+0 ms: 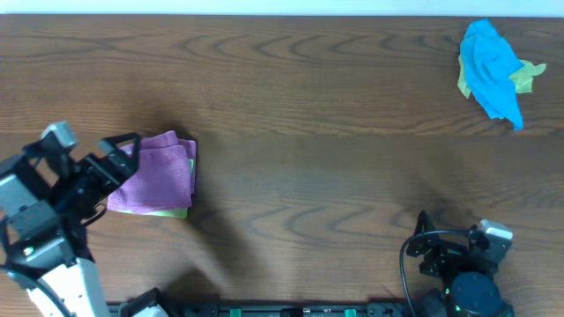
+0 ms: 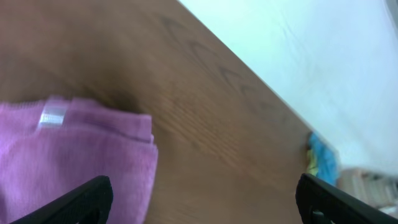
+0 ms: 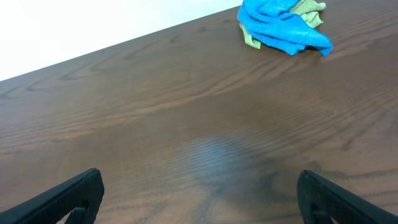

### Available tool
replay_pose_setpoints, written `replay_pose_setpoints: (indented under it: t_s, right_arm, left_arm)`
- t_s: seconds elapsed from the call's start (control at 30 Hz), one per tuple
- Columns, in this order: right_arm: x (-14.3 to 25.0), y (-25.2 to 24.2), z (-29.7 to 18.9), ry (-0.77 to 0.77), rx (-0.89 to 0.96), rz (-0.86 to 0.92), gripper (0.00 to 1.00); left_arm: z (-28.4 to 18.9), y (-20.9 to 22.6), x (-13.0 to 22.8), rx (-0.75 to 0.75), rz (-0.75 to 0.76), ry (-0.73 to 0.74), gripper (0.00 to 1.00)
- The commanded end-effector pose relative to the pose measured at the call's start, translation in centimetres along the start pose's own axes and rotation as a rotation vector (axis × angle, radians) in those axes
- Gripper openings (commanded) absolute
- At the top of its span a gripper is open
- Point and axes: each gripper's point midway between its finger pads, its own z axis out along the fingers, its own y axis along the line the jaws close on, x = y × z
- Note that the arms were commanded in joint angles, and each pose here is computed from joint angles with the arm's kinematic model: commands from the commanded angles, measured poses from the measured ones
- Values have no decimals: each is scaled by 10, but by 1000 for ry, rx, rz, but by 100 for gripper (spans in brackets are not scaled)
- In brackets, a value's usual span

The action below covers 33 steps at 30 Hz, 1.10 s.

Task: Fold the cloth

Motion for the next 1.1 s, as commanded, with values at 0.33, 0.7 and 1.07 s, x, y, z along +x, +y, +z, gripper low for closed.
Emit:
replay_pose_setpoints:
  t_s: [0.33,0.7,1.07]
  right_arm:
    - [0,-4,1,-10,22,14,99]
    - [0,-4,1,-10,22,14,99]
    - [0,-4,1,-10,22,14,99]
  left_arm:
    - [0,-45,21,-36,567,-177,95]
    - [5,3,110,26,715,-239,95]
    - [23,41,168,14,802,-86,95]
